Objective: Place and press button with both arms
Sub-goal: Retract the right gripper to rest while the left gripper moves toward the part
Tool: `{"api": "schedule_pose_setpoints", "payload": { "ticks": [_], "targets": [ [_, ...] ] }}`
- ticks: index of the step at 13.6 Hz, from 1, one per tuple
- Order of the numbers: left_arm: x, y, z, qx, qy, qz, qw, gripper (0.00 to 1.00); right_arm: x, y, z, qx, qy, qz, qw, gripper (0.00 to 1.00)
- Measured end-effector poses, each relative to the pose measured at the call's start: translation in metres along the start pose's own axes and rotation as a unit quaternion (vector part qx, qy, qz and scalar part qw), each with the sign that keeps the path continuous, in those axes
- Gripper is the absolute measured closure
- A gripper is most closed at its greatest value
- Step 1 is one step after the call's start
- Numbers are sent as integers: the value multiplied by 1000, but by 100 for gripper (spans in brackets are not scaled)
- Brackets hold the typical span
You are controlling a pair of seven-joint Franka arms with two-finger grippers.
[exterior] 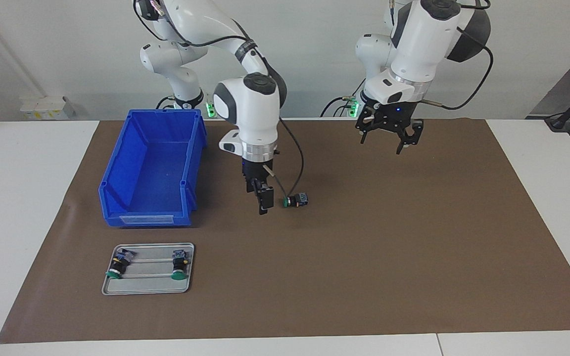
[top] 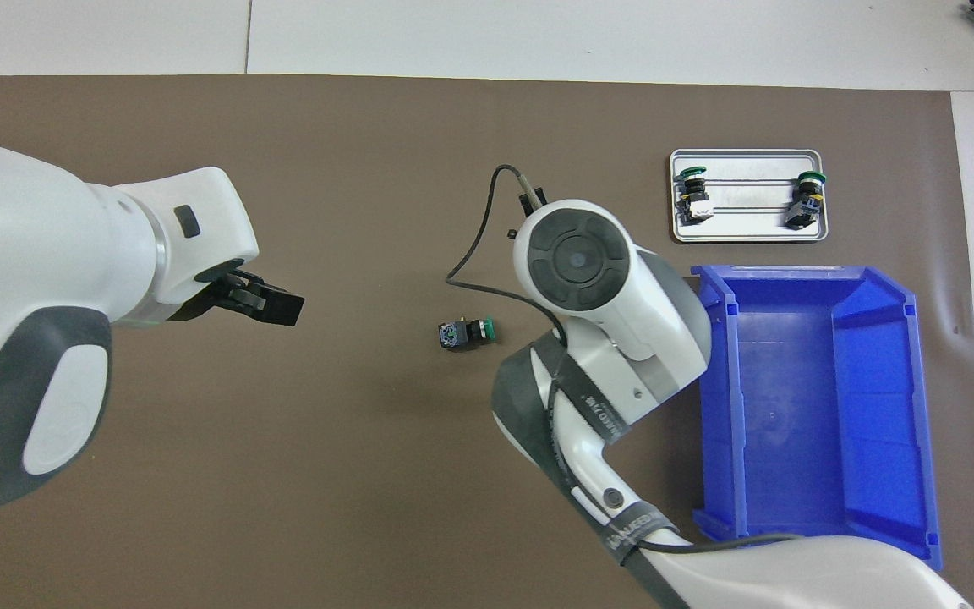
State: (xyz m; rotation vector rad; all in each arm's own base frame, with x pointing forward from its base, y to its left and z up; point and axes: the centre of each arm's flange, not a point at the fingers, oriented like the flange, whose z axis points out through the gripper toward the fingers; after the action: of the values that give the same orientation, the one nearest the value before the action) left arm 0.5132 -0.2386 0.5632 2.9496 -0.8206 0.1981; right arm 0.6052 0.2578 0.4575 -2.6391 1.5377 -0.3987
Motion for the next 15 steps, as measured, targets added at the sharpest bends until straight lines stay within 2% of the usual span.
{"api": "schedule_pose_setpoints", "payload": {
  "ticks": [4,7,11,13,15],
  "targets": [
    [38,59,64,-16,41,74,996,0,104,32,-23,-9,-32,-107,994,0],
    [49,93,95,-16,50,162,985,0,177,71,-48,-21,-42,-182,982,0],
    [50,116,116,-13,51,303,952,4,226,108,-65,-35,-52,-264,963,0],
    [53,127,144,-10,54,338,939,5,243,126,-71,-46,-64,-298,951,0],
    [53,148,181,-13,46,357,933,5,257,141,-81,-48,-70,-313,946,0]
  ]
}}
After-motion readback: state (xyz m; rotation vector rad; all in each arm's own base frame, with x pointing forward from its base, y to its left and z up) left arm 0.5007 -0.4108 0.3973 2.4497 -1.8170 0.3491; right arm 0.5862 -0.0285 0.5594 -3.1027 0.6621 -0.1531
